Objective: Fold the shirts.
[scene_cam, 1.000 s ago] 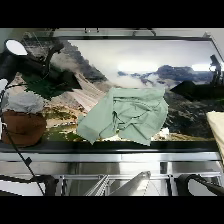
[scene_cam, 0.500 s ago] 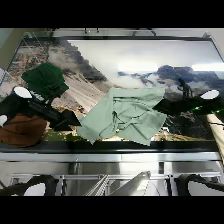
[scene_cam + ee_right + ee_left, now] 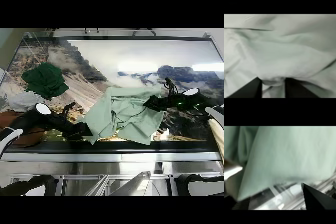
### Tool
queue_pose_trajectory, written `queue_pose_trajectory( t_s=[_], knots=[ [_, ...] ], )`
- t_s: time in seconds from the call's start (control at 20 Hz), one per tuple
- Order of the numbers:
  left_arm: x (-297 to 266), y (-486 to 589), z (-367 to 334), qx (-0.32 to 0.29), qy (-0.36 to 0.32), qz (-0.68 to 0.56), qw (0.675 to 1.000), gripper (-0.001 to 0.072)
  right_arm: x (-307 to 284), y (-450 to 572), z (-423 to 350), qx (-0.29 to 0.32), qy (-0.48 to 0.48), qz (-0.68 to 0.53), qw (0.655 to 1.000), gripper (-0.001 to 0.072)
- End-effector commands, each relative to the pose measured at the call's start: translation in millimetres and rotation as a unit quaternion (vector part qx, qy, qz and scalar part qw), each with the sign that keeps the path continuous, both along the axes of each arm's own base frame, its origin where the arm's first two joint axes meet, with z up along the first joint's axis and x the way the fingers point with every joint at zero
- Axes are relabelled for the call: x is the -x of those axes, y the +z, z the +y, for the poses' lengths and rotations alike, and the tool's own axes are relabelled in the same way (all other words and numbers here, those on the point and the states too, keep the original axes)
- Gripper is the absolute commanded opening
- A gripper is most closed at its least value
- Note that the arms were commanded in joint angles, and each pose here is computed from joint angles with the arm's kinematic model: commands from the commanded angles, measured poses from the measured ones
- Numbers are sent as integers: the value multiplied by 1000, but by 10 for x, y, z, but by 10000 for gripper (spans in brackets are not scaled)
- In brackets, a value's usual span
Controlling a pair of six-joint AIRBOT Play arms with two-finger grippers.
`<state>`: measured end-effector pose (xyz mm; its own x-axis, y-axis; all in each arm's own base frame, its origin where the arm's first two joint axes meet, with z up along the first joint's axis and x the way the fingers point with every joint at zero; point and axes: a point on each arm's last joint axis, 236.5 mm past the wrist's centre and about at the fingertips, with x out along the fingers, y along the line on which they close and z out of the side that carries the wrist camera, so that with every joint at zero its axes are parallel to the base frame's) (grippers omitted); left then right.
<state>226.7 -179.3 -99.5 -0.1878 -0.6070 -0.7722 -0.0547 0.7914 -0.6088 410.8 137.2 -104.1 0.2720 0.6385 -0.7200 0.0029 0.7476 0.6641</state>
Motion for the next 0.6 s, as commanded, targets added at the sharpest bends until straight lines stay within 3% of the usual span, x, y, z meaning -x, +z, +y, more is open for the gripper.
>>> queue_pose_trajectory(
  t_s=[0.0, 0.05, 0.1, 0.15, 0.2, 0.4, 0.55],
  knots=[
    [-205, -282, -127, -2, 36, -20, 999, 694, -138, 91, 62, -16, -8, -13, 1000, 231],
    [-266, -306, -162, 6, 47, -23, 999, 690, -145, 108, 76, -21, -10, -13, 1000, 208],
    [-333, -298, -193, 12, 49, -27, 998, 450, -141, 123, 87, -25, -9, -13, 1000, 31],
    [-385, -260, -214, 17, 45, -31, 998, 92, -140, 130, 88, -25, -9, -14, 1000, 30],
    [-421, -171, -257, 28, 33, -36, 998, 15, -127, 146, 100, -28, -5, -13, 1000, 30],
    [-623, 679, -389, 84, -20, -101, 991, 15, -191, 573, -20, -37, 6, -58, 998, 28],
    [-892, 1571, -221, 104, -11, -201, 974, 15, -254, 1314, -293, -39, -6, -132, 990, 28]
  ],
)
